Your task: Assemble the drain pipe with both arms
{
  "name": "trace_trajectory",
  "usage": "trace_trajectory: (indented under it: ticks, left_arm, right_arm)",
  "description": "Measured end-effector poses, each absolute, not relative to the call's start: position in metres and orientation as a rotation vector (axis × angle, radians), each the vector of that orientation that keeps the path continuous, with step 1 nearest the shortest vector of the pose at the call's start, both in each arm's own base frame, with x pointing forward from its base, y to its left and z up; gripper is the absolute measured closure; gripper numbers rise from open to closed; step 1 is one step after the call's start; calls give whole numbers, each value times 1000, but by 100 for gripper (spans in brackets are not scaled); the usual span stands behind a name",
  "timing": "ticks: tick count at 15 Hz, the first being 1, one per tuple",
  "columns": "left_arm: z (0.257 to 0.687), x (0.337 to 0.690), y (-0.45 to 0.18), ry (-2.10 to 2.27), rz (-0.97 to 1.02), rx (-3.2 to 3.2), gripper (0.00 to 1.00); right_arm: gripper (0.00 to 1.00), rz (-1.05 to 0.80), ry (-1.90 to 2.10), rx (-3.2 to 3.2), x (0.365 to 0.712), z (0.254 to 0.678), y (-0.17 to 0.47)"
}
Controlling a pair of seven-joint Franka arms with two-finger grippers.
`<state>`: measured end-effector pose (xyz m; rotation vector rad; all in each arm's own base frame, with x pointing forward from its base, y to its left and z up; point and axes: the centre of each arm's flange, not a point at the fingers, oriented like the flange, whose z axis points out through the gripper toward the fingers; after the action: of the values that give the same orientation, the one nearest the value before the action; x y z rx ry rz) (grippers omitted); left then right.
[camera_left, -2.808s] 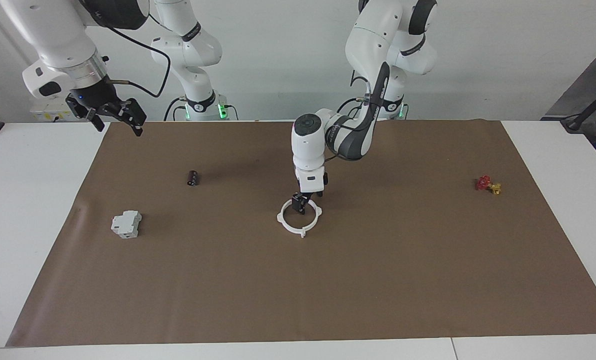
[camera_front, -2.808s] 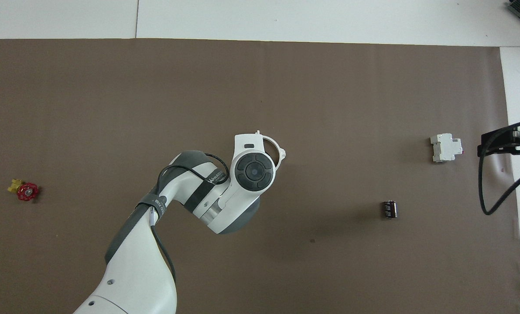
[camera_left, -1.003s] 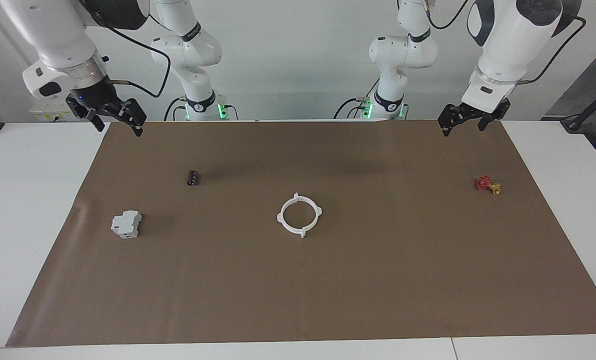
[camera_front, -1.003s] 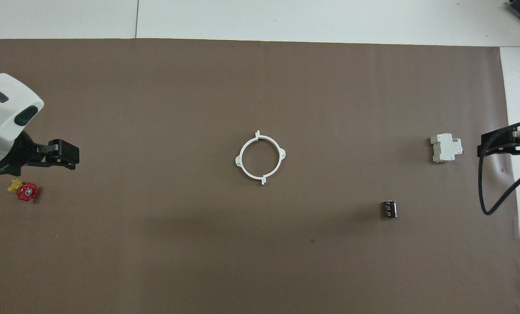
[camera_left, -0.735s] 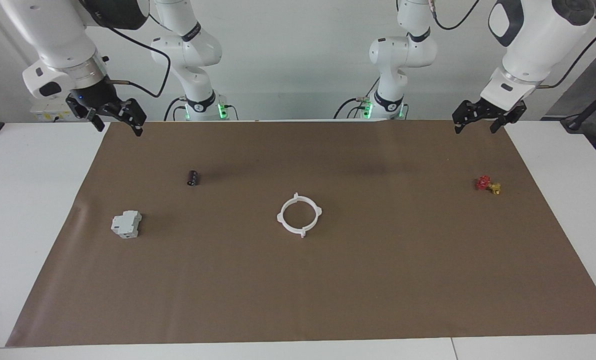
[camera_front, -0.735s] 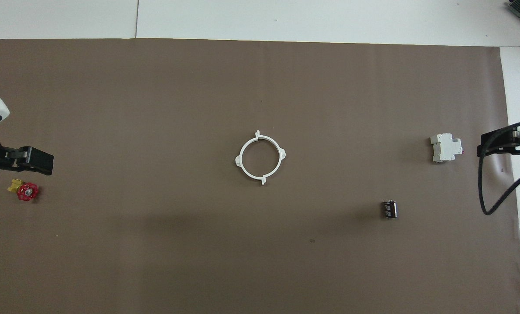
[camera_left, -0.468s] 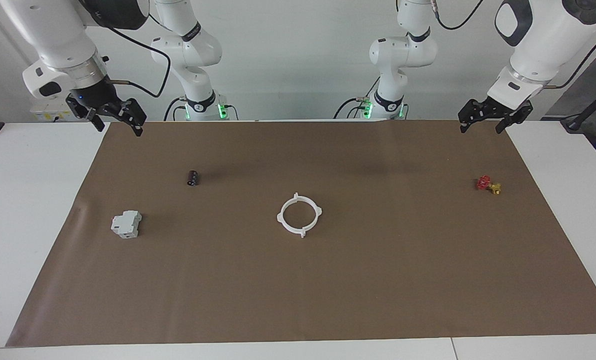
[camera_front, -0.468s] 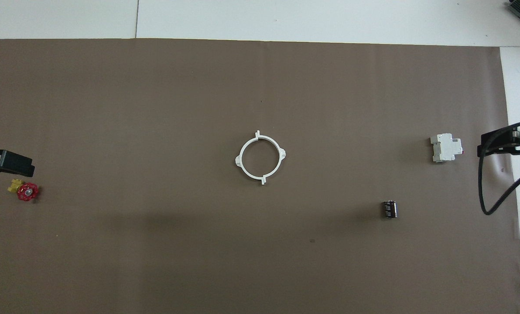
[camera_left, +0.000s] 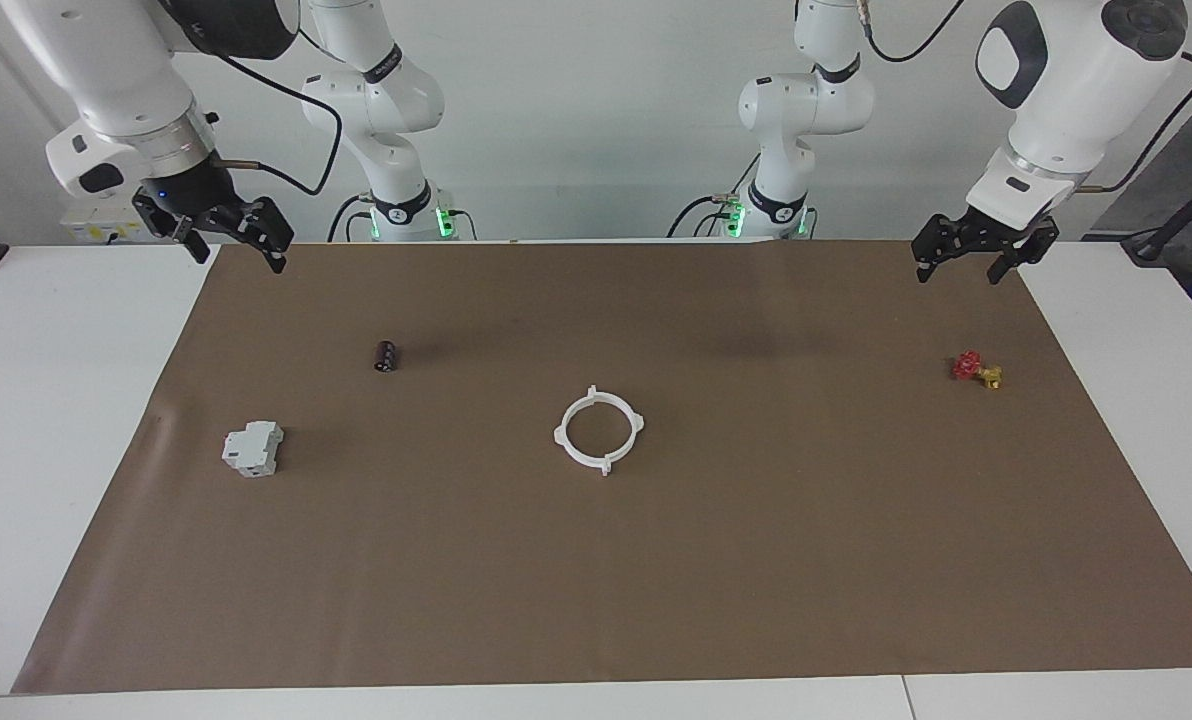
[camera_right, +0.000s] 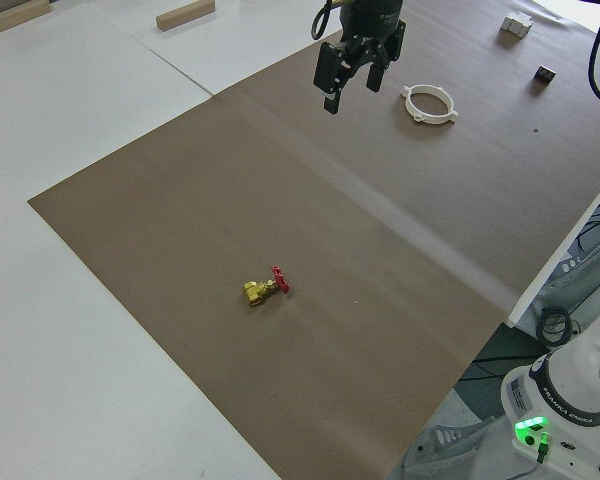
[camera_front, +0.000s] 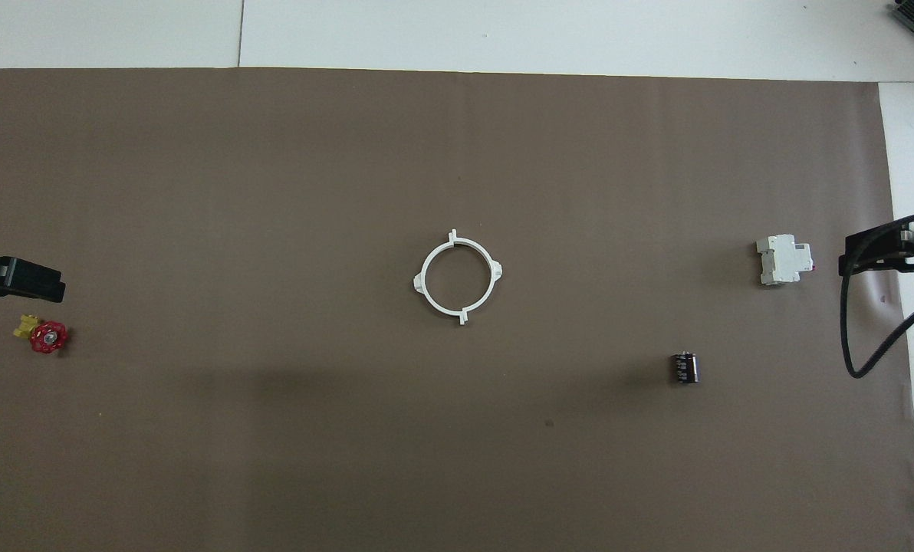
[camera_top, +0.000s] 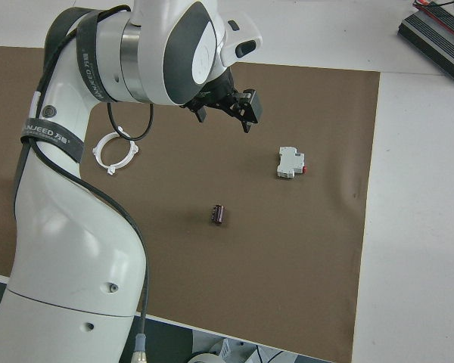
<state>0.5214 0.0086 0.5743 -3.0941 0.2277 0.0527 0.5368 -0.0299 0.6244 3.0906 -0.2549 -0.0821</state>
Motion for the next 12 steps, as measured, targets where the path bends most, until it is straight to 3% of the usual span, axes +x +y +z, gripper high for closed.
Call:
trace_trajectory:
  ticks: [12]
  left_arm:
    - [582, 523, -7, 230, -23, -3108, 0]
  right_arm:
    - [0, -82, -238, 3092, 537, 624, -24]
